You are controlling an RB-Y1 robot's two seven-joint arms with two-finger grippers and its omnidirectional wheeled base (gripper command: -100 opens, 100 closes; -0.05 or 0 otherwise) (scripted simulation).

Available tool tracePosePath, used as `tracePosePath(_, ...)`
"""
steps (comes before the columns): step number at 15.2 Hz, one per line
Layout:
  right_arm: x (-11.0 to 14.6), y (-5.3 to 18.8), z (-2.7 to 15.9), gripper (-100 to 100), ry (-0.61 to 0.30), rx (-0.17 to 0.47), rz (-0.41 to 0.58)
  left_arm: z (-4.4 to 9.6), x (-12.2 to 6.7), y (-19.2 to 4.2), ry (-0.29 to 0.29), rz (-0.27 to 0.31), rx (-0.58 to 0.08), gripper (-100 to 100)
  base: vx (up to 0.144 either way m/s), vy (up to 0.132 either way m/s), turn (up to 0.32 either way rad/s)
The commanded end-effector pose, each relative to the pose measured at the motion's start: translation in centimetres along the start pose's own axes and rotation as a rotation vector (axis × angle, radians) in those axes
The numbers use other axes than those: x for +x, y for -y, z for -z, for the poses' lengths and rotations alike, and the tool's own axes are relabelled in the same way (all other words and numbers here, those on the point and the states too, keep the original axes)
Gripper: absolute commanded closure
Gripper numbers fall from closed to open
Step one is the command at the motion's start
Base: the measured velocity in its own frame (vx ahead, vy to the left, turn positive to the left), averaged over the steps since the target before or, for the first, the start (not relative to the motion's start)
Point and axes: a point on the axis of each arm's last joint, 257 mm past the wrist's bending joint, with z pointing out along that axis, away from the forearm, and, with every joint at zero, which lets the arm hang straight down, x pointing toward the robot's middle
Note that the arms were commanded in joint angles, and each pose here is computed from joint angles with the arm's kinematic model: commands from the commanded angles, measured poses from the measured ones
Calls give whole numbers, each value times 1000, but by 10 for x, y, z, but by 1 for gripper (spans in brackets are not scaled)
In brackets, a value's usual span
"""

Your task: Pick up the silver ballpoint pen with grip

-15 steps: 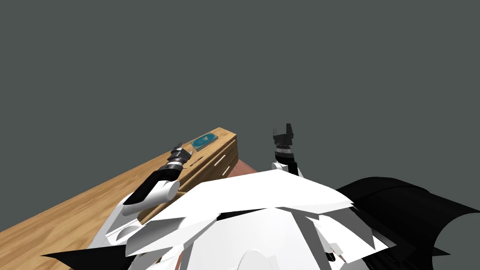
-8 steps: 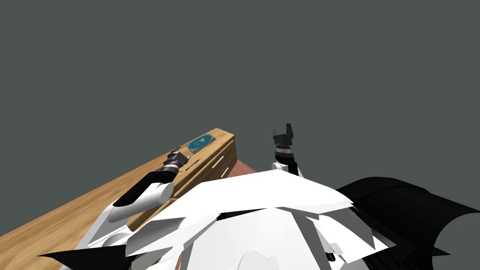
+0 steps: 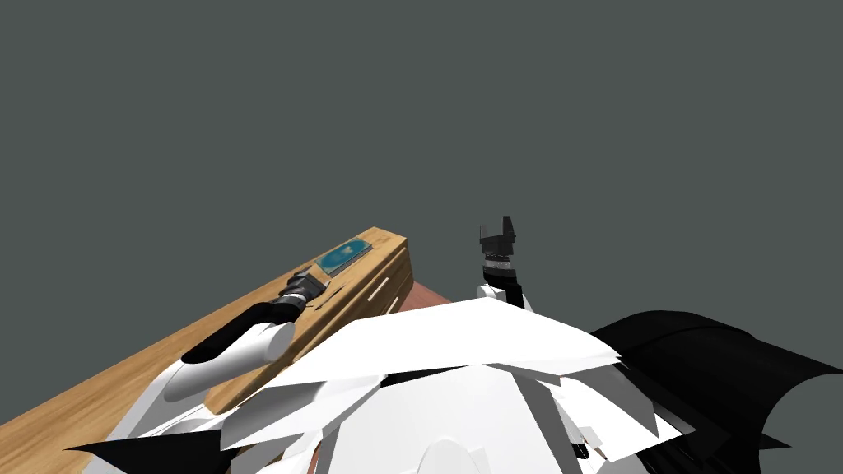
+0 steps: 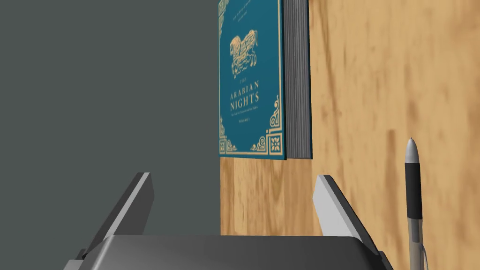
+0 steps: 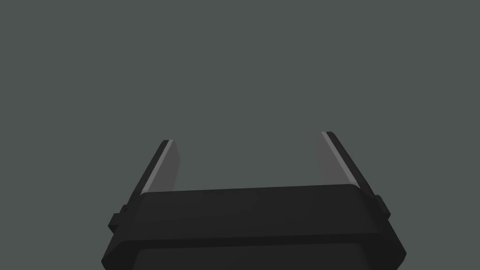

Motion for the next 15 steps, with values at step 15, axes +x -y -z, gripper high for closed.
tracePosePath(15, 0, 0, 0, 0, 0, 0, 0, 25, -69, -50, 181, 175, -251, -100, 17, 4, -89)
